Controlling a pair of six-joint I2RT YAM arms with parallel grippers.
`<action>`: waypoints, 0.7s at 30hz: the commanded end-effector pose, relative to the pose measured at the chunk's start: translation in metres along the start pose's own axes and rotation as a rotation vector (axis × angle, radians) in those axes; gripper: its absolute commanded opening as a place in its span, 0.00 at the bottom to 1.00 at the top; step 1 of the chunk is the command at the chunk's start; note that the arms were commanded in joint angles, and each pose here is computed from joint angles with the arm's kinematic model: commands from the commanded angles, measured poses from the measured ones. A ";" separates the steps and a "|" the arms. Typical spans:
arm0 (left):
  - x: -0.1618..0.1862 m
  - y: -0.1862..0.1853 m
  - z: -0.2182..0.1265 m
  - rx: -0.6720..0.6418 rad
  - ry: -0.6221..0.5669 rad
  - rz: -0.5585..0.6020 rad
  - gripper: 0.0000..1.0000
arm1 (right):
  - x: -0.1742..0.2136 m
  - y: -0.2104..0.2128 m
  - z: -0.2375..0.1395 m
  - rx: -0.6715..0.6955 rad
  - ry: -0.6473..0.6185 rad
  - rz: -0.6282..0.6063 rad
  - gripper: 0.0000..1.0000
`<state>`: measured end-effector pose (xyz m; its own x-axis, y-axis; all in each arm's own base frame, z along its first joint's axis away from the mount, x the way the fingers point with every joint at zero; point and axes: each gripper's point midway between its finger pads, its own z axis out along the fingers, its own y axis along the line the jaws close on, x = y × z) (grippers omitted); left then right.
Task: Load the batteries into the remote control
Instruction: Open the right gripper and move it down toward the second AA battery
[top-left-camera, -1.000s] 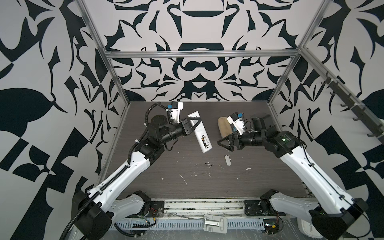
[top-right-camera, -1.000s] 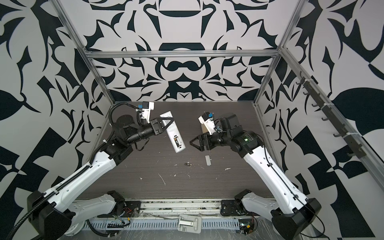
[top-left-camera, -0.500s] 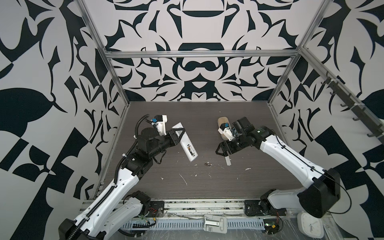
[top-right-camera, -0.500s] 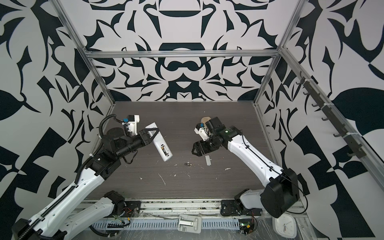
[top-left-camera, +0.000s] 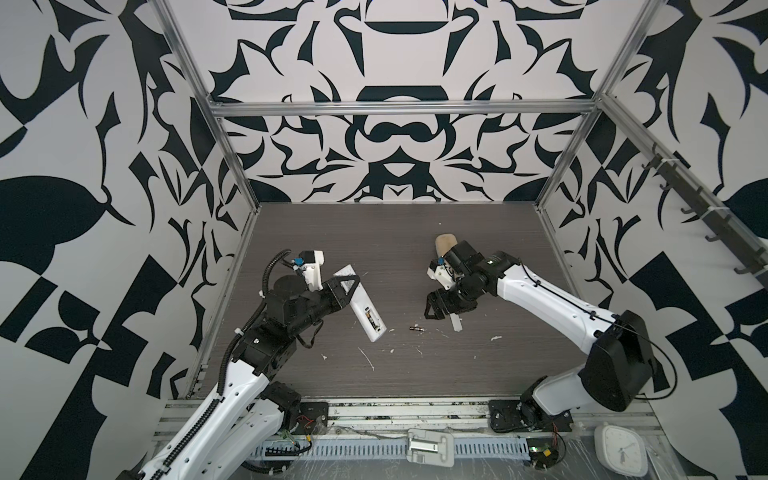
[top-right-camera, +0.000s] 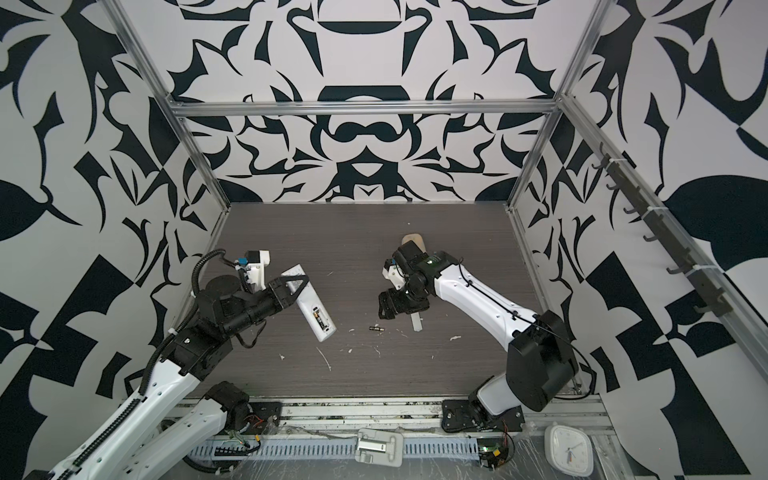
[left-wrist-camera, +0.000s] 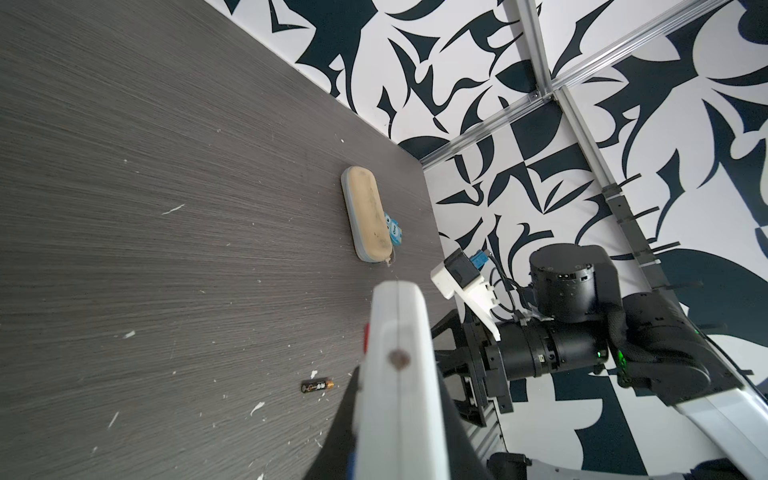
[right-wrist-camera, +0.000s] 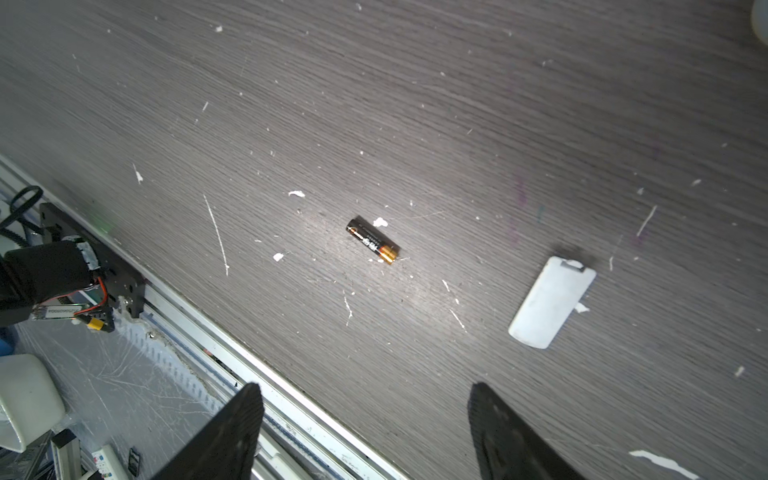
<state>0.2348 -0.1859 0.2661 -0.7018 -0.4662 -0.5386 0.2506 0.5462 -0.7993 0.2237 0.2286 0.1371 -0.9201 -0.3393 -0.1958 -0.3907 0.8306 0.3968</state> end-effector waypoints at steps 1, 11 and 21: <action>0.002 -0.020 -0.001 0.084 0.043 -0.011 0.00 | 0.000 0.012 -0.011 -0.031 -0.069 -0.041 0.81; 0.008 -0.057 -0.006 0.236 0.141 -0.014 0.00 | -0.013 0.022 0.002 -0.092 -0.149 -0.336 0.80; 0.001 -0.051 -0.013 0.229 0.070 -0.046 0.00 | -0.023 0.016 0.035 -0.100 -0.106 -0.382 0.76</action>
<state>0.2122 -0.2086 0.2927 -0.7872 -0.3952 -0.4734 0.3267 0.3839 -0.8637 0.2312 0.2516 0.1042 -0.7567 -0.5550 -0.3456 -0.6533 0.6633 0.3650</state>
